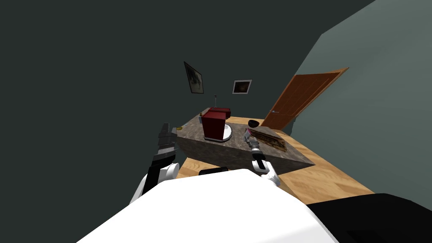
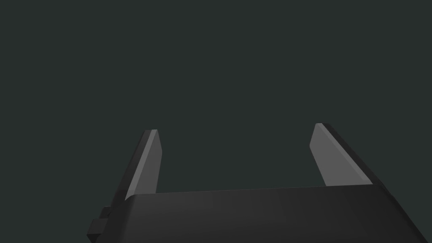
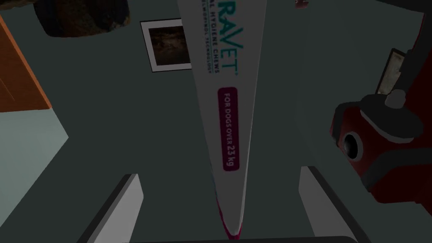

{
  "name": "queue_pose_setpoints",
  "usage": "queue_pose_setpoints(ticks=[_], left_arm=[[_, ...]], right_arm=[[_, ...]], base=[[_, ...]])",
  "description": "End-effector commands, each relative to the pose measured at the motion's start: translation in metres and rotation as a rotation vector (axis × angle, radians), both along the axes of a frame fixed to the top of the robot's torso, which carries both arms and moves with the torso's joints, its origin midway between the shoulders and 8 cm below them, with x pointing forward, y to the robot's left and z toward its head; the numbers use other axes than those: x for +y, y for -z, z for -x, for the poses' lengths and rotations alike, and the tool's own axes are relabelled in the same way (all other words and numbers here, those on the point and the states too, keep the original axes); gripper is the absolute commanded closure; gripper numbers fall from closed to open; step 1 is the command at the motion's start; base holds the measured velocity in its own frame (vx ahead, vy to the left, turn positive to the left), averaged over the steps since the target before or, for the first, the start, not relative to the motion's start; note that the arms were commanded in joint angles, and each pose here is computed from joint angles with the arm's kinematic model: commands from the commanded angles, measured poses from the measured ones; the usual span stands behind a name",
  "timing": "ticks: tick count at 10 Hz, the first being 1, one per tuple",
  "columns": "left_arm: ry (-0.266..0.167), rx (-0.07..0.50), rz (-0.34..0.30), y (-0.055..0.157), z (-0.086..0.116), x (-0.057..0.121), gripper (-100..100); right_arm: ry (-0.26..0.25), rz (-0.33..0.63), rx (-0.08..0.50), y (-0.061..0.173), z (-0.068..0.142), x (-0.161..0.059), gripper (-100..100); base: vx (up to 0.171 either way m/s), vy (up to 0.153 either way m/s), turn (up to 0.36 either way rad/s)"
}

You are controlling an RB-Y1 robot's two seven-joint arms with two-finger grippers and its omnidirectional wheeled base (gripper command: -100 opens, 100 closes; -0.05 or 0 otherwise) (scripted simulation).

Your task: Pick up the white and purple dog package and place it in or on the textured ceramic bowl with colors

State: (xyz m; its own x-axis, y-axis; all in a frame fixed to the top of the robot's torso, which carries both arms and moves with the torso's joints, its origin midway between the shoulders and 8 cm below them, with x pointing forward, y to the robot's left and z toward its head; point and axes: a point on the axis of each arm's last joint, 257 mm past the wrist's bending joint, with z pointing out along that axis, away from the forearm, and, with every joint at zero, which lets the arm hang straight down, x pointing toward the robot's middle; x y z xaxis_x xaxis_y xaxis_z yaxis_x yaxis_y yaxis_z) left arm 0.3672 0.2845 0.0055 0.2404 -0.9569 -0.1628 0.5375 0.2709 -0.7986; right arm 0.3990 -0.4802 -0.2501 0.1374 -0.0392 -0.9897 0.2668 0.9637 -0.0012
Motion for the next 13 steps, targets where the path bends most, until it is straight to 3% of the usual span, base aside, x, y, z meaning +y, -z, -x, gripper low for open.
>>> queue_pose_setpoints(ticks=[1, 2, 3, 4, 8, 13], left_arm=[[0.000, 0.000, 0.000, 0.000, 0.000, 0.000, 0], [0.000, 0.000, 0.000, 0.000, 0.000, 0.000, 0], [0.000, 0.000, 0.000, 0.000, 0.000, 0.000, 0], [0.000, 0.000, 0.000, 0.000, 0.000, 0.000, 0], [0.000, 0.000, 0.000, 0.000, 0.000, 0.000, 0], [0.000, 0.000, 0.000, 0.000, 0.000, 0.000, 0]], right_arm=[[0.019, -0.009, 0.036, 0.020, 0.000, 0.003, -100], [0.011, -0.006, 0.020, 0.012, 0.001, 0.004, -100], [0.012, -0.005, 0.023, 0.014, 0.001, 0.005, 0], [0.016, -0.005, 0.022, 0.011, 0.005, -0.010, -100], [0.027, -0.004, 0.018, 0.002, 0.016, -0.044, -100], [0.027, -0.004, 0.018, 0.002, 0.016, -0.044, -100]], base=[[0.126, 0.021, -0.146], [0.019, 0.025, -0.068], [0.000, 0.000, 0.000], [0.015, 0.032, -0.033], [0.018, 0.045, -0.030], [0.003, 0.012, 0.000]])
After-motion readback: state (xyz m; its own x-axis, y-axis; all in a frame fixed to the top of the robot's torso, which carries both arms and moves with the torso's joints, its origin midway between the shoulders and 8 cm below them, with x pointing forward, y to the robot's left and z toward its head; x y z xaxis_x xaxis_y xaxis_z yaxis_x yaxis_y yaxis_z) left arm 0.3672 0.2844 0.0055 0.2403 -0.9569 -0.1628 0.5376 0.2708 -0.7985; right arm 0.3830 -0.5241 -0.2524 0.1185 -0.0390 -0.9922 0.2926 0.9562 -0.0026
